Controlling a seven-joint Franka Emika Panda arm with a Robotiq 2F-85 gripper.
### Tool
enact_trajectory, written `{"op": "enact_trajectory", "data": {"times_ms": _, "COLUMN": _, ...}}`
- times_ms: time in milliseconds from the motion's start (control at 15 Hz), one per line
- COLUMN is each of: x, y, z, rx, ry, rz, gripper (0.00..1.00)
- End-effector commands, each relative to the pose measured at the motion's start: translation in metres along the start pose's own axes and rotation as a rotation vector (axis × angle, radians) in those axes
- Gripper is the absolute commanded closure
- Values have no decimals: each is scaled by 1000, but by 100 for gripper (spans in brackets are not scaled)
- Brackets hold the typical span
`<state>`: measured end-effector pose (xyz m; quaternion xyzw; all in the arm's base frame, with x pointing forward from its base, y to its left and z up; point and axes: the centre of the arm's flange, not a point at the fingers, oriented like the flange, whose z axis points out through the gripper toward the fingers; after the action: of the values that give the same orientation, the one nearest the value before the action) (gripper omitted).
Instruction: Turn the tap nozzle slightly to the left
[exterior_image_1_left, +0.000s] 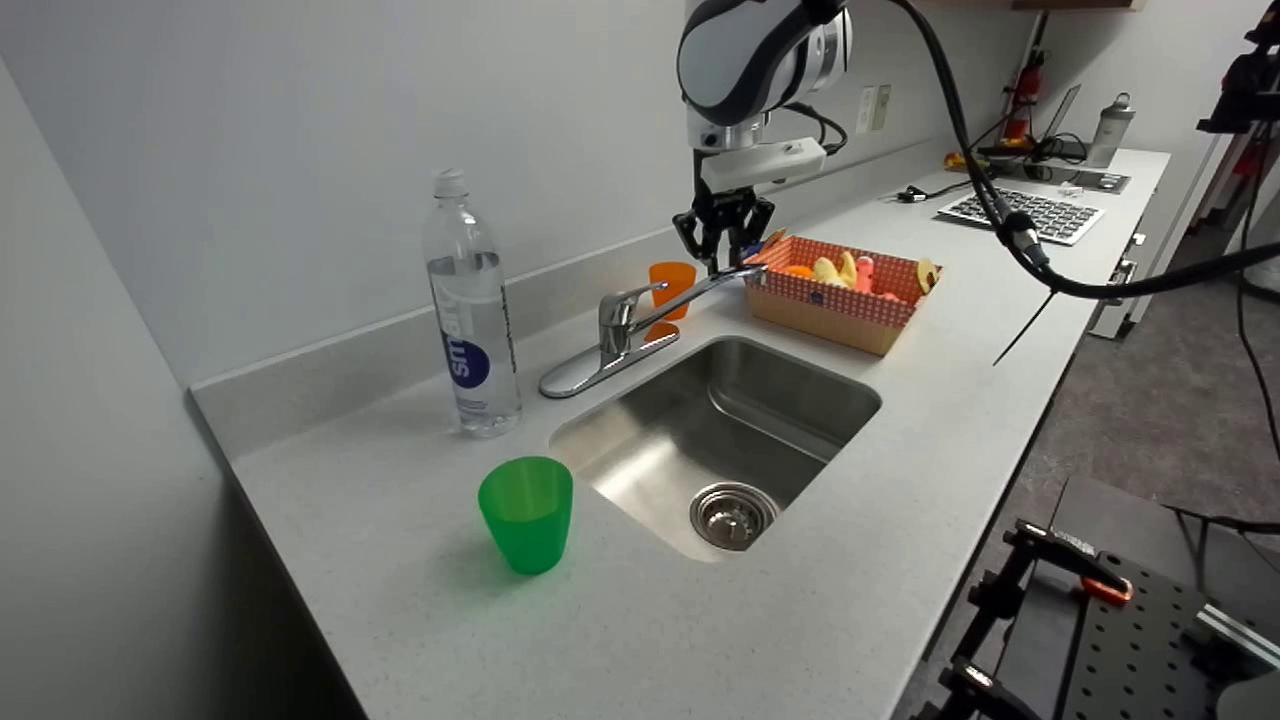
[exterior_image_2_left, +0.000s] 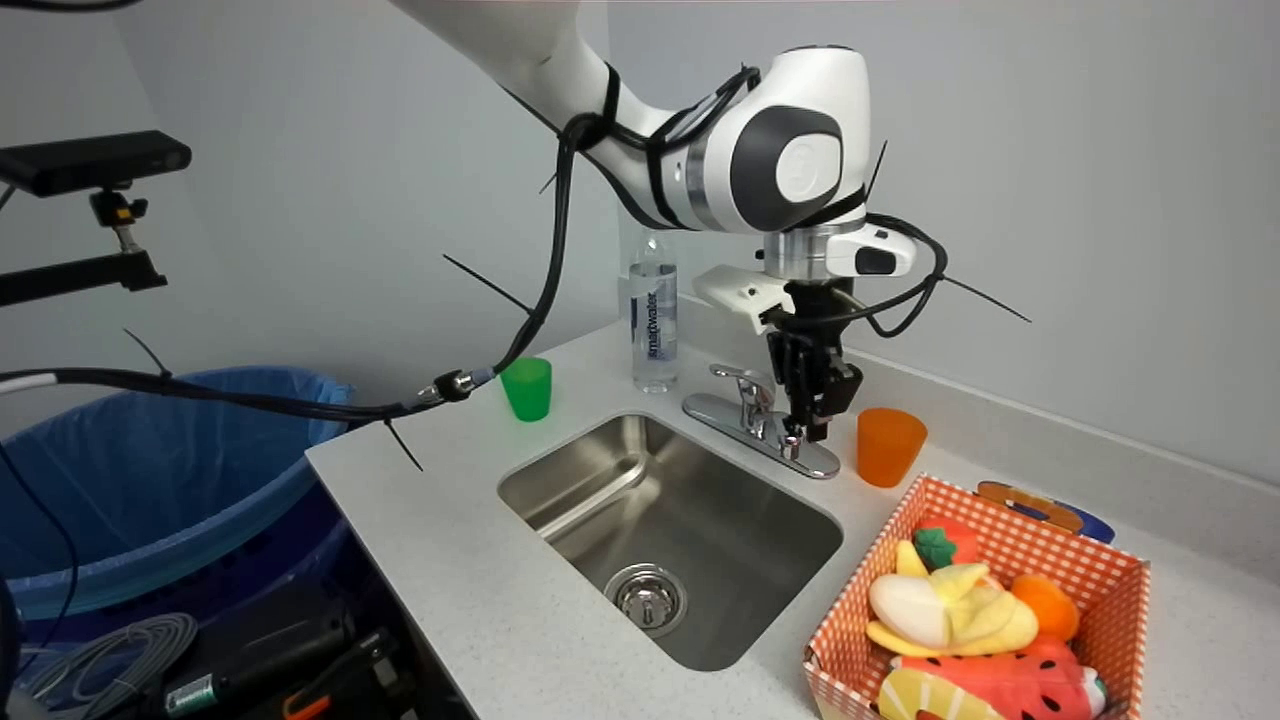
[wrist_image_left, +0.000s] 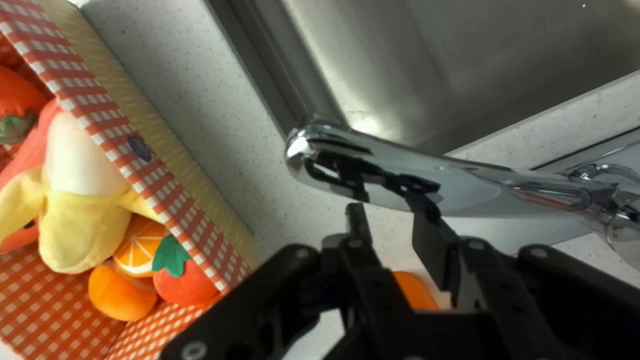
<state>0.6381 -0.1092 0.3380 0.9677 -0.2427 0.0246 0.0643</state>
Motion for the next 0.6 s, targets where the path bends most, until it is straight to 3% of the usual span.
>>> {"op": "enact_trajectory", "data": {"times_ms": 0, "x": -20, "y": -14, "z": -7, "rx": -16, "ry": -10, "rz": 10, "gripper": 100}}
{"op": "enact_trajectory", "data": {"times_ms": 467, "x": -61, "y": -33, "z": -31, "rx": -6, "ry": -73, "rz": -38, "gripper": 100}}
{"op": "enact_trajectory", "data": {"times_ms": 533, "x": -56, "y": -20, "z": -42, "rx": 3, "ry": -79, "rz": -51, "gripper": 100}}
